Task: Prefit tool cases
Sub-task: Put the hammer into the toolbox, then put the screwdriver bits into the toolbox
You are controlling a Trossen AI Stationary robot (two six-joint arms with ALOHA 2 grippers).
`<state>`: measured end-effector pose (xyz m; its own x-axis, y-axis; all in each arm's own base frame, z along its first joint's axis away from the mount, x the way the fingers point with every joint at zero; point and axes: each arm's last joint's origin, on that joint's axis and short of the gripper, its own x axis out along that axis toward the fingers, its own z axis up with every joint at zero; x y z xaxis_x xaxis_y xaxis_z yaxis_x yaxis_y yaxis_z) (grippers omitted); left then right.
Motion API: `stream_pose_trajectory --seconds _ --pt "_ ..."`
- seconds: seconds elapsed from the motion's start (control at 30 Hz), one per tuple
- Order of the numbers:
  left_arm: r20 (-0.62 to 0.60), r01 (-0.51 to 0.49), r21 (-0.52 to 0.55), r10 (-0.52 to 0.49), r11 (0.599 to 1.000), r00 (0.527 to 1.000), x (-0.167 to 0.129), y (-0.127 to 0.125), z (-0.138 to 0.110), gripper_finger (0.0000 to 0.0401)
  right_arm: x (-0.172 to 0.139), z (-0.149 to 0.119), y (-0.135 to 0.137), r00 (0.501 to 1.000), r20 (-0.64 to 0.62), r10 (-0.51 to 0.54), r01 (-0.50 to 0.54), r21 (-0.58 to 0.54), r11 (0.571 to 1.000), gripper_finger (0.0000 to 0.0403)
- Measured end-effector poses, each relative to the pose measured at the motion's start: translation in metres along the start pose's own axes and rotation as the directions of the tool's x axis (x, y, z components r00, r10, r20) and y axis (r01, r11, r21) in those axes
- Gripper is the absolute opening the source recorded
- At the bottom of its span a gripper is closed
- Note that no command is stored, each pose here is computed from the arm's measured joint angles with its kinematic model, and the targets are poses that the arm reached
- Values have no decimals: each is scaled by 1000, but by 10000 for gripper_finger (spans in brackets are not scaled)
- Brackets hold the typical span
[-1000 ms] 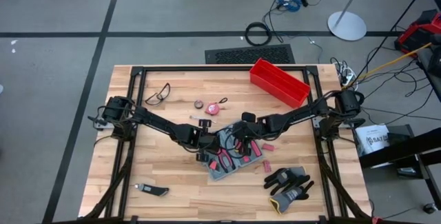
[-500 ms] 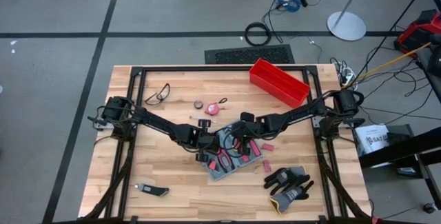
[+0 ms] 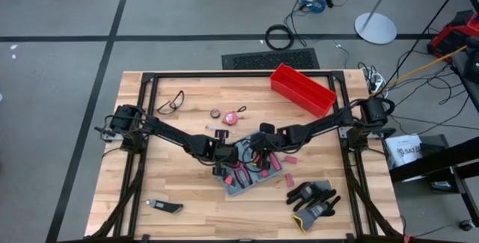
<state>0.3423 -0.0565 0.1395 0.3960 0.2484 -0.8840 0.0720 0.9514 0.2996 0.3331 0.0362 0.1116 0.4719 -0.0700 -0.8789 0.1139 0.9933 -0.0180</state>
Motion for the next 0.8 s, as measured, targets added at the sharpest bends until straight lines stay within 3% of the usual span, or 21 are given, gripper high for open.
stream_pose_trajectory --seconds 0.3,0.47,0.6,0.8 --pt "-5 -17 7 17 1000 1000 -3 1 -1 0 0 4 3 999 46 1 -1 0 1000 0" --pt "61 -53 -27 54 998 997 -21 10 7 0 -37 11 -6 994 111 6 -8 15 1000 0" --pt "121 -68 -51 74 996 990 -41 16 14 0 -71 28 -9 962 273 -11 -6 62 998 0" --pt "191 -133 -98 150 986 970 -67 27 20 0 -97 34 -11 930 367 -18 -1 53 999 0"
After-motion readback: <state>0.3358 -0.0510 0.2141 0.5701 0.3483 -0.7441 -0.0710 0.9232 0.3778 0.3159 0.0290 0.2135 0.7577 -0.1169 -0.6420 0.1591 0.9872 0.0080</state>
